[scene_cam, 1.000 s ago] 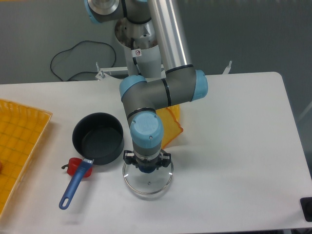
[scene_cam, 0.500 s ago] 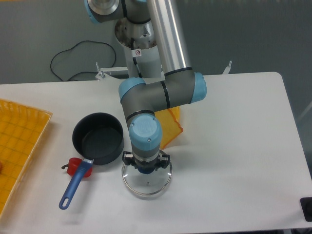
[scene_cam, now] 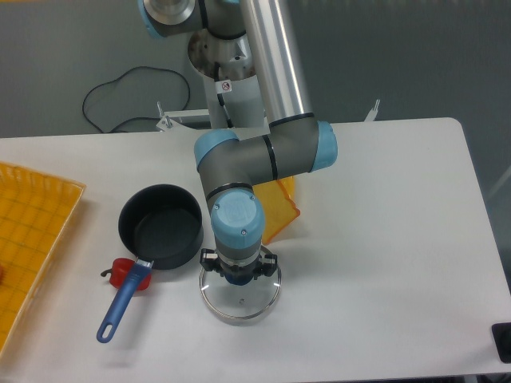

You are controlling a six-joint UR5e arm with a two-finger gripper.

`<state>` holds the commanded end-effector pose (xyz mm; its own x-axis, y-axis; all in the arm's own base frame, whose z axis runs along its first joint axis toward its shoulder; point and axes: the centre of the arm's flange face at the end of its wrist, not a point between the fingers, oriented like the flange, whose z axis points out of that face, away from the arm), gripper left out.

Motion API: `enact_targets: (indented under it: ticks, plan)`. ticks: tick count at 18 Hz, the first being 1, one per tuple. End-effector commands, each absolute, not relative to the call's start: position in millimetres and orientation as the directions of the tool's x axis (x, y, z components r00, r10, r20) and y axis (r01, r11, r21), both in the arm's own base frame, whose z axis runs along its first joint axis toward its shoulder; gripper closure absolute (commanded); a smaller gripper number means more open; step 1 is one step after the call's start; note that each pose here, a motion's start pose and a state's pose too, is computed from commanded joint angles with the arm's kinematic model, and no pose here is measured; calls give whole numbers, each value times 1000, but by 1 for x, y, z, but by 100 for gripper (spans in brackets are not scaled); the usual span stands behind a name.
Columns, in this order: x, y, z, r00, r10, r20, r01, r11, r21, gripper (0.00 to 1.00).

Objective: Place the lid on the table

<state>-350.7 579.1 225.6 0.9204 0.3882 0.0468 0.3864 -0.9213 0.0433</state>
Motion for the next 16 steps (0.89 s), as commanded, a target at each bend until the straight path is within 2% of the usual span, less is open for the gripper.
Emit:
enact_targets:
  ticks: [16]
  plan:
    - [-351, 579, 222, 920, 388, 47, 386, -921, 50, 38]
